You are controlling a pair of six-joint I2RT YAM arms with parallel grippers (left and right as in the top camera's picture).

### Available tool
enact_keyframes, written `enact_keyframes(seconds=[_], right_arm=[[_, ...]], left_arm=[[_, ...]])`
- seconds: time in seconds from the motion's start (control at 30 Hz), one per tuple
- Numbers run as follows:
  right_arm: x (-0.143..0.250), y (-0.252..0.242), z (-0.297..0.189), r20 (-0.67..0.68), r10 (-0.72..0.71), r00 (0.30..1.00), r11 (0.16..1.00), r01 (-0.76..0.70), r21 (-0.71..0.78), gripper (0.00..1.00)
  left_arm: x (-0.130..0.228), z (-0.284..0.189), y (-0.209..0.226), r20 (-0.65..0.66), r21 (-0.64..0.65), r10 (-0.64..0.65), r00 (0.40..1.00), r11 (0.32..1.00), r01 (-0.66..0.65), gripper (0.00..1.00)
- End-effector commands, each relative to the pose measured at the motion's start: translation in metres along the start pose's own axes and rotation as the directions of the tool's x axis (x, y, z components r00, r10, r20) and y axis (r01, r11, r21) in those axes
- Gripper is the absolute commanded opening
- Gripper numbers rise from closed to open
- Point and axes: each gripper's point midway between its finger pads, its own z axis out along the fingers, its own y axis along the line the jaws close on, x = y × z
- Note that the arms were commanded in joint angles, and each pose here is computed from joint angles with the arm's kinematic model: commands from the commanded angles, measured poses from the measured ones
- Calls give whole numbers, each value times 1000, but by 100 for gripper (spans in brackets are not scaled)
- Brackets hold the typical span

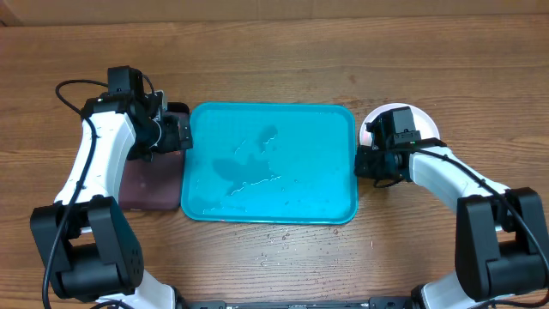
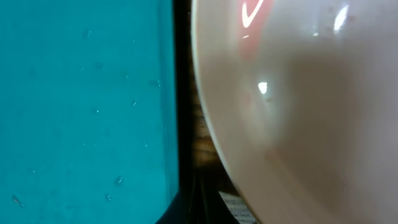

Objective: Clean dirty plates on tray and stack at the side
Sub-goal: 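Open the right gripper to release the plate on the stack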

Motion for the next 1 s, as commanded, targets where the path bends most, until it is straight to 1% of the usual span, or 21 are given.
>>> enact_keyframes(seconds=[0.0,0.27,0.37,0.47,0.57,0.63,0.77,0.9,0.93,0.97], right_arm=[[-2,23,0,4,-14,1000,993,15,-119,4],[-16,31,-1,61,-33,998,987,42,-158,4],[-22,27,-2,86,-35,996,991,46,-128,9],[-32,23,-6,110,-40,993,995,50,-87,11],[-49,22,-21,139,-60,988,997,65,-31,11],[-61,27,-34,161,-102,982,994,106,-19,12],[-84,39,-62,202,-142,969,989,146,-2,15],[-98,51,-87,207,-170,963,985,174,-1,22],[-100,53,-93,202,-181,963,983,185,2,25],[-100,55,-99,193,-190,963,981,192,5,30]], left_arm=[[-6,-12,-6,38,15,4,999,1000,-5,100],[-6,-12,-6,38,15,4,999,1000,-5,100],[-6,-12,-6,38,14,4,999,1000,-5,100],[-6,-12,-5,39,11,5,999,1000,-6,100],[-8,-12,-6,46,11,10,999,1000,-10,100],[-9,-12,-6,53,12,11,999,1000,-11,100],[-17,-13,-7,83,16,22,996,1000,-24,100],[-34,-28,-10,132,17,37,991,999,-39,100],[-37,-34,-11,140,17,41,989,999,-44,100],[-40,-40,-12,143,16,44,989,999,-47,100]])
